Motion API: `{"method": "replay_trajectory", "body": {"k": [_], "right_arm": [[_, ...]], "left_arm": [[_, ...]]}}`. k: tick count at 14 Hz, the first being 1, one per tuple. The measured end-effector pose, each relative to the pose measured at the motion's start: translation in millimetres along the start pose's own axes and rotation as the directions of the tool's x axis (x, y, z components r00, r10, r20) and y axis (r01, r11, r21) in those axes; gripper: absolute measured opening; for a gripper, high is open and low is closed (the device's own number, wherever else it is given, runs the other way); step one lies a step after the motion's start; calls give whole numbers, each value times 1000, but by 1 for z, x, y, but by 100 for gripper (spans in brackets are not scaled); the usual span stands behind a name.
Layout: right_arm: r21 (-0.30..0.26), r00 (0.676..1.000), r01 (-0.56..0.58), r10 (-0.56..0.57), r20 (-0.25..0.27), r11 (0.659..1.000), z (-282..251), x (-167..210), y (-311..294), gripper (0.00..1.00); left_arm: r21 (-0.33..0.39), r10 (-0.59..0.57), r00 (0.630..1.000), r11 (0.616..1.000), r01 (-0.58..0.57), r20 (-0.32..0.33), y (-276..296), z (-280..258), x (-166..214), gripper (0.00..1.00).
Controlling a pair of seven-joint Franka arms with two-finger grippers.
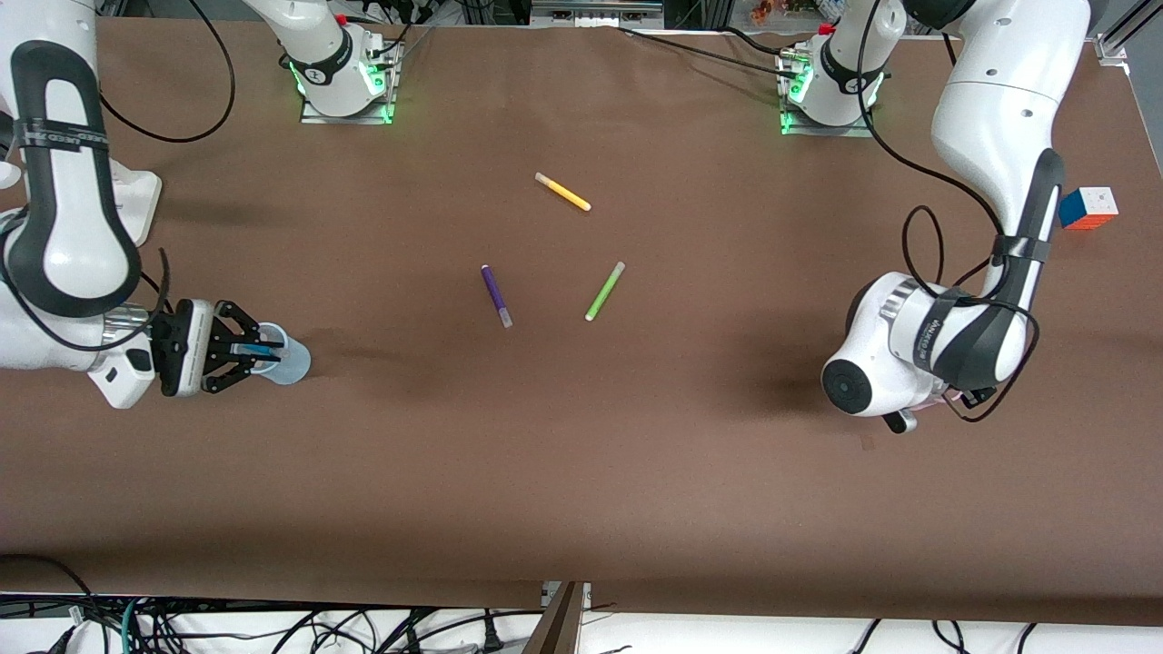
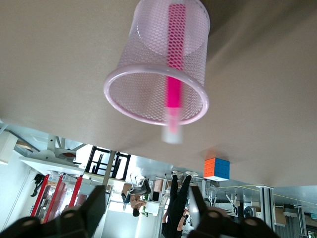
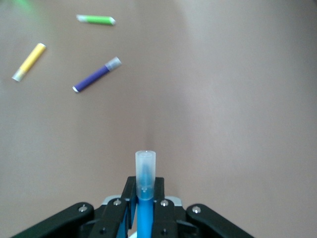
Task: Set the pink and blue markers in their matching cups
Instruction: 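Carry the pink marker to the pink cup while the right gripper carries blue, then open the left gripper over the pink cup while the right gripper opens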
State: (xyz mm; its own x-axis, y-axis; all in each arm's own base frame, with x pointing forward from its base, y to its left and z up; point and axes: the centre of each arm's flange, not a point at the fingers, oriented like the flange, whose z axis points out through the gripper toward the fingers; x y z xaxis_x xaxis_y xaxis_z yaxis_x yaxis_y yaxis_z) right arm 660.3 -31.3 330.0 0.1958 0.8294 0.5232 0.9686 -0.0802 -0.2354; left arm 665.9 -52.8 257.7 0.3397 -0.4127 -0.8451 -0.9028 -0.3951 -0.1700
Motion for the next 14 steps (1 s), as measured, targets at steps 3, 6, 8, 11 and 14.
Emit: {"method": "replay_trajectory", "body": {"k": [3,6,8,11,14], "right_arm": [[44,989,107,-102,-106,993,13,-11,-1,17],[56,982,142,-134,-131,988,15,-25,-1,17],[65,980,149,-139,-144,987,16,-38,-1,17],[76,973,173,-159,-166,982,18,-56,-2,17],[86,971,176,-158,-181,981,20,-70,-3,17]], "left_arm": [[-8,-126,989,992,126,-73,-6,-43,-32,100],[-157,-292,927,953,260,-236,-15,-92,-86,100],[-297,-426,849,893,338,-313,-15,-121,-118,100],[-508,-588,727,774,378,-355,-5,-155,-159,100],[-697,-717,591,634,333,-370,-16,-162,-218,100]]}}
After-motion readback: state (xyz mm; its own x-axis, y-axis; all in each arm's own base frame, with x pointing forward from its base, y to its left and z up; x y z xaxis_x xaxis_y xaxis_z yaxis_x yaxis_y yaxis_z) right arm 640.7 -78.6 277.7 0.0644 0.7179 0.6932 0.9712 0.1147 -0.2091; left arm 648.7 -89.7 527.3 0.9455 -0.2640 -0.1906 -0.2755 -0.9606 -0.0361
